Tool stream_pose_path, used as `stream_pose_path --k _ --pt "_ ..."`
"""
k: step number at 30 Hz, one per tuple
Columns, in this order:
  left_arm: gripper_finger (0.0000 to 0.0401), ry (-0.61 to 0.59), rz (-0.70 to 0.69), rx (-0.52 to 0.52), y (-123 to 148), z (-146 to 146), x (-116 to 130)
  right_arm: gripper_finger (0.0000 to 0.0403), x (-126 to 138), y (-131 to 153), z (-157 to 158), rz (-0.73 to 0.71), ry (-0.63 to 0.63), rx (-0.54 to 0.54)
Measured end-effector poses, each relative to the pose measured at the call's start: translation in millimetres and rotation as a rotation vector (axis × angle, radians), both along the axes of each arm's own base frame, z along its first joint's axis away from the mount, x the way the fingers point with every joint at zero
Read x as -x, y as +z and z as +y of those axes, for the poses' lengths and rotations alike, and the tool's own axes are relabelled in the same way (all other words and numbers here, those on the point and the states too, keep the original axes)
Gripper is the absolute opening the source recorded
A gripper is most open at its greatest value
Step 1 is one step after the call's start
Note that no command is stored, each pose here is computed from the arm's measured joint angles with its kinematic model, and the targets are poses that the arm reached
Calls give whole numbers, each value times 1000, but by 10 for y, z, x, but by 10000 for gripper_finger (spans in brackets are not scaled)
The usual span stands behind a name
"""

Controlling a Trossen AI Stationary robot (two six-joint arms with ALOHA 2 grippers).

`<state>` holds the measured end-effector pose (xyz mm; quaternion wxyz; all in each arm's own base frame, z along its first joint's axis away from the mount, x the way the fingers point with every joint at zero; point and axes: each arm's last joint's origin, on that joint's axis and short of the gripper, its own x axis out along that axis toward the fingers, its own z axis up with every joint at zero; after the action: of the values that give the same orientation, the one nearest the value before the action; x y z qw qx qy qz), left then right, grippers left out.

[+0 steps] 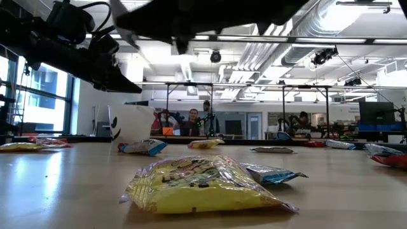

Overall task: Sort candy
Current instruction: Put the white candy into the orange bucket

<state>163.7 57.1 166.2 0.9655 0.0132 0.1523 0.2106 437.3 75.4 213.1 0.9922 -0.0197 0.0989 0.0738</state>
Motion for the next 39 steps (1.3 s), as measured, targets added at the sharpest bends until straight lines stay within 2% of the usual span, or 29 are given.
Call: stream_pose_path --k 8,15,22,29,39 --pt "0 6 -4 8 0 1 0 7 -464 -46 265 -67 67 16" --pt "0 14 -2 3 1 3 1 7 -753 -7 493 -139 160 0" --pt "0 20 -2 1 1 5 2 7 -1016 -187 663 -124 214 -4" --pt "0 21 -3 4 1 4 2 7 -1166 -226 707 -163 234 -5" --pt "0 21 -4 5 1 4 2 7 -1251 -313 729 -175 242 -16"
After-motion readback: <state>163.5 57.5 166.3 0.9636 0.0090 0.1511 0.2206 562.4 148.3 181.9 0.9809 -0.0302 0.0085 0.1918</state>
